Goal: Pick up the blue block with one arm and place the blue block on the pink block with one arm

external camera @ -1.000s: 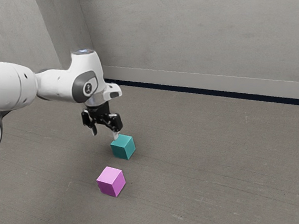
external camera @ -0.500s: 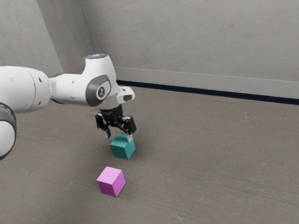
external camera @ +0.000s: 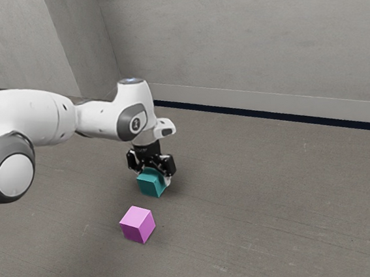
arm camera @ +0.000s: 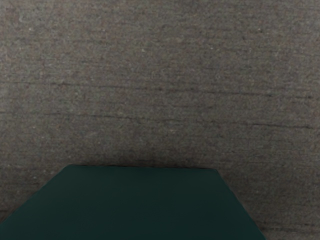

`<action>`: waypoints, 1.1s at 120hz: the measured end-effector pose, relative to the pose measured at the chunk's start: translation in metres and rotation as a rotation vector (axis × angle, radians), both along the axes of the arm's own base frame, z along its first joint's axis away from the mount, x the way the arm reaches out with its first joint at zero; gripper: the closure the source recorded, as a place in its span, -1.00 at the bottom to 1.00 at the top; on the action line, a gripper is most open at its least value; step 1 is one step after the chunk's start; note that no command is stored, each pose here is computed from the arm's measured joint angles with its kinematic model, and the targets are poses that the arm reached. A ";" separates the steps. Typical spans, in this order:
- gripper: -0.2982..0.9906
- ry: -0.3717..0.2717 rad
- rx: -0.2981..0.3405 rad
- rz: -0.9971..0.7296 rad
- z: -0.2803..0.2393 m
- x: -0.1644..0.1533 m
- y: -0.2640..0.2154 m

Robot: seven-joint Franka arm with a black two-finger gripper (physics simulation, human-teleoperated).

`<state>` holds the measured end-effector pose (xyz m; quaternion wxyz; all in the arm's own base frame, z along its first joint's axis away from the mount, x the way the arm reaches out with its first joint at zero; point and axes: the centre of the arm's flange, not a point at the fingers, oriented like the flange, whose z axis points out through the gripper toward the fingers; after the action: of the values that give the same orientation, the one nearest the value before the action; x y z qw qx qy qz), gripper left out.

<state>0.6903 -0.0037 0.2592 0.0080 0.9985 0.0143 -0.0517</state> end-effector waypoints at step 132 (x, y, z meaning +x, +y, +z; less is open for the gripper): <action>-0.05 0.010 -0.064 -0.009 0.074 -0.089 -0.017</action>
<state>0.6016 -0.0212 0.3332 0.0394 0.9976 0.0079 -0.0569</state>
